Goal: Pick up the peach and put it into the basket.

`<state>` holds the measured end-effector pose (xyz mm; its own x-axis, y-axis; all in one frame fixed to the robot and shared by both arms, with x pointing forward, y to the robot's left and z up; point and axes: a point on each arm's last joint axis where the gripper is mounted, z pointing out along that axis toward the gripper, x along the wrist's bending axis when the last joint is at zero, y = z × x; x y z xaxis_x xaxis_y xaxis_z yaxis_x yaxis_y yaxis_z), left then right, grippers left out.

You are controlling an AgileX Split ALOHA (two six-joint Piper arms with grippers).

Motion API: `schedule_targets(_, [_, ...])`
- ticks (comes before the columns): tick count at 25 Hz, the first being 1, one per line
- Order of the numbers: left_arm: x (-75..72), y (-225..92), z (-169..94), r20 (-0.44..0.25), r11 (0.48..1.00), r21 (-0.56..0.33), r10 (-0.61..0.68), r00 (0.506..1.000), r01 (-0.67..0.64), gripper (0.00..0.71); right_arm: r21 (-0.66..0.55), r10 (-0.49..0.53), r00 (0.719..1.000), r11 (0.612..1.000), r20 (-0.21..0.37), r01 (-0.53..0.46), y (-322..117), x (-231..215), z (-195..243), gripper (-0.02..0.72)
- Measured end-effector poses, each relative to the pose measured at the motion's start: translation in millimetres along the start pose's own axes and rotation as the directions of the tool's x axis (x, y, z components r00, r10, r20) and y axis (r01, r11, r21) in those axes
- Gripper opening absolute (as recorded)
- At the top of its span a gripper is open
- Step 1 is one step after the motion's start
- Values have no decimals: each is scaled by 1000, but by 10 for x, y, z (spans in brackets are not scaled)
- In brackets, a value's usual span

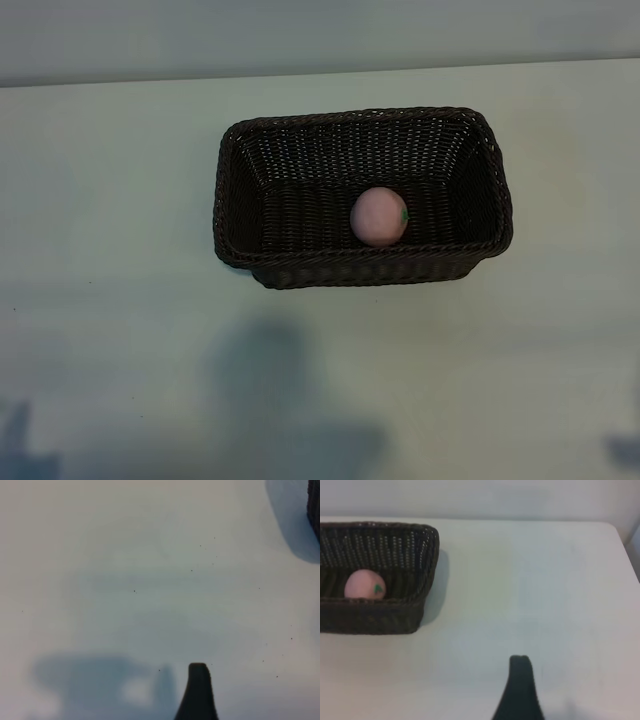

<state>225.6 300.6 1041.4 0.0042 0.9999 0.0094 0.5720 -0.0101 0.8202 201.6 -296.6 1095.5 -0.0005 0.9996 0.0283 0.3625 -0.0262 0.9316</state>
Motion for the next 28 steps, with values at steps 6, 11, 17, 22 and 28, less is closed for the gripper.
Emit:
schedule_targets(6, [0, 0, 0, 0, 1000, 0, 0, 1000, 0, 593, 38, -1, 1000, 999, 0, 1, -93, -4, 151, 561])
schedule_targets(11, [0, 0, 0, 0, 1000, 0, 0, 1000, 0, 593, 58, -12, 1000, 998, -1, 12, -151, -7, 243, 561])
schedule_targets(17, [0, 0, 0, 0, 1000, 0, 1, 1000, -1, 593, 122, -48, 999, 991, -12, 49, -288, -7, 396, 561])
schedule_targets(22, [0, 0, 0, 0, 1000, 0, 3, 1000, -3, 593, 118, -46, 998, 992, -49, 51, -311, 26, 440, 561])
schedule_targets(28, [0, 0, 0, 0, 1000, 0, 2, 1000, -2, 593, 115, -39, 997, 992, -61, 45, -323, 37, 463, 561])
